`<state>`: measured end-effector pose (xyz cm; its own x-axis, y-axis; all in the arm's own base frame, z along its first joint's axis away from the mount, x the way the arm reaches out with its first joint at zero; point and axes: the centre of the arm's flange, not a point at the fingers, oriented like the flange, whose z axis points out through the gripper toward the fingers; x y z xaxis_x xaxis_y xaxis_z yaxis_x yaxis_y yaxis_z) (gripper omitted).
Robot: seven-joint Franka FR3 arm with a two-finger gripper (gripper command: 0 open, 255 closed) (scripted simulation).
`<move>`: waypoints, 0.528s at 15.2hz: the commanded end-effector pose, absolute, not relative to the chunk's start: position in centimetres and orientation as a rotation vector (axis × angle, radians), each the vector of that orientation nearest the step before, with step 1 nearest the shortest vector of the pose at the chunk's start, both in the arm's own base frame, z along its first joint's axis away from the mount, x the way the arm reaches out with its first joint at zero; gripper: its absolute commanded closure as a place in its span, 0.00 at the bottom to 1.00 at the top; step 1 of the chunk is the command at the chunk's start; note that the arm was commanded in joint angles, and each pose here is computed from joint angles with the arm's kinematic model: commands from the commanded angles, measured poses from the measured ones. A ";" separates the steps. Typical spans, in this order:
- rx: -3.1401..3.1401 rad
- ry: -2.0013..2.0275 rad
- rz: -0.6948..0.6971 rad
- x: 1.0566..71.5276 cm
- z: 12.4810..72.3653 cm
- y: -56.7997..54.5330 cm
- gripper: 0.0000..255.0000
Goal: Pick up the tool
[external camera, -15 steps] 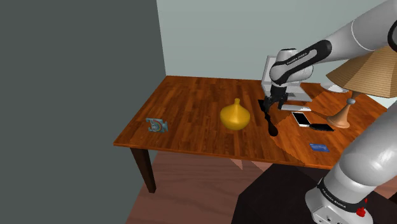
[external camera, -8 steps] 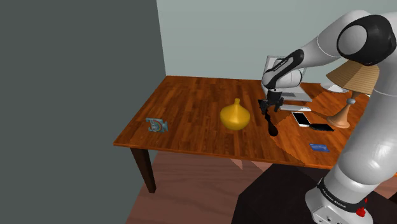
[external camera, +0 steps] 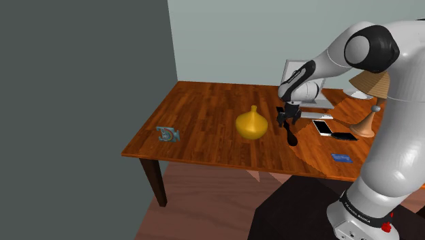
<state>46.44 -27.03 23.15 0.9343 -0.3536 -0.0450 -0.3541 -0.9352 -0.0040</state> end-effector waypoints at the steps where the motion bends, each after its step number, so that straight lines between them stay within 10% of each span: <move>1: -3.078 0.563 0.068 46.5 22.4 -27.0 0.00; 2: -3.078 0.563 0.068 46.5 22.4 -27.0 0.00; 3: -3.078 0.563 0.068 46.5 22.4 -27.0 1.00; 8: -3.078 0.563 0.068 46.5 22.4 -27.0 1.00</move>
<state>46.43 -27.24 22.58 0.9328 -0.3580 -0.0423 -0.3584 -0.9335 -0.0034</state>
